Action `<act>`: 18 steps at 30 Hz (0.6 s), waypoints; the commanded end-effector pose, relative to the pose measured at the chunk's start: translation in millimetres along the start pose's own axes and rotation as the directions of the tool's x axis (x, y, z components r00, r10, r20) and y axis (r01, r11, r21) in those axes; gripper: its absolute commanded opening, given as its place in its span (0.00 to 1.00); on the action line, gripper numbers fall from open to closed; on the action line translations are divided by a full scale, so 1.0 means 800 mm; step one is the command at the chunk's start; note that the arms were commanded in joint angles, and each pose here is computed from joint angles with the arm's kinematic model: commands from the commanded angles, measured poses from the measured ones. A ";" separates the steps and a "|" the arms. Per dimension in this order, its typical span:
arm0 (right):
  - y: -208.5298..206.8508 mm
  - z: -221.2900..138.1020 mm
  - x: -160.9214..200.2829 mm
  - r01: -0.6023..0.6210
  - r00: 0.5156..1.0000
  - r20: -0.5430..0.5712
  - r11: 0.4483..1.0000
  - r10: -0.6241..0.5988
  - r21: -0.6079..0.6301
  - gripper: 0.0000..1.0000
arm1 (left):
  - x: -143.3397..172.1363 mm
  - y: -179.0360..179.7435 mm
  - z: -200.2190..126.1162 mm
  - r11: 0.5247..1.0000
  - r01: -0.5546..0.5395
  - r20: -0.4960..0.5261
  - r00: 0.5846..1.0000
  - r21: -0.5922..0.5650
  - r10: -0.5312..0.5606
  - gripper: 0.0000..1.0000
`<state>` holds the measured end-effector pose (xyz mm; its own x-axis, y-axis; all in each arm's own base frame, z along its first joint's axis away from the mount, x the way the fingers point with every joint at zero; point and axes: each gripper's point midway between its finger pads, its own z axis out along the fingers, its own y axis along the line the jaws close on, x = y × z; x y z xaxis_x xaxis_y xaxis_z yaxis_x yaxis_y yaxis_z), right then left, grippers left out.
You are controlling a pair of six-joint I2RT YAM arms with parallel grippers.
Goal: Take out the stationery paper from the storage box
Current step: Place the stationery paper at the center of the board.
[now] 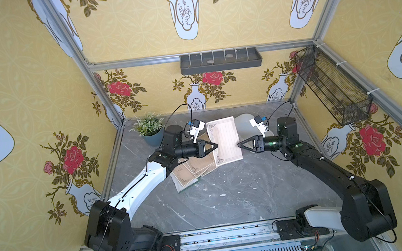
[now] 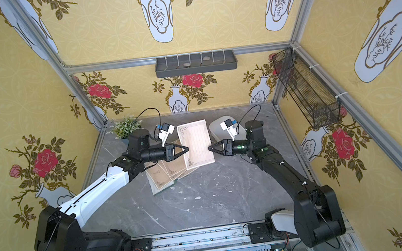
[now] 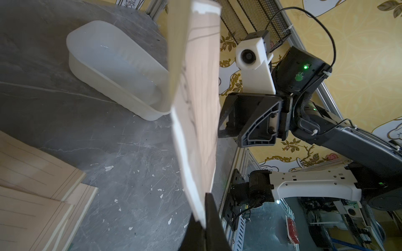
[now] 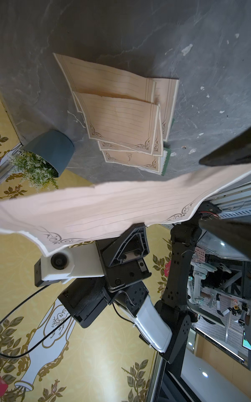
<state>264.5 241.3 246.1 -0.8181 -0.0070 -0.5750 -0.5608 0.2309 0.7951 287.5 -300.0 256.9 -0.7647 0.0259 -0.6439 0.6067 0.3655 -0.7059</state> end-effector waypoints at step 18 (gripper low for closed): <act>-0.030 0.000 0.000 -0.027 1.000 0.008 0.993 0.026 0.118 0.73 | 0.018 0.171 -0.017 0.916 0.264 0.092 0.965 -0.303 -0.247 0.00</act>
<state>275.7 235.9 226.6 -0.8420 0.0095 -0.5394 -0.5062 0.3322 0.7959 350.9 -236.2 163.7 -0.8677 -0.1478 -0.4745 0.2942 0.6167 -0.7301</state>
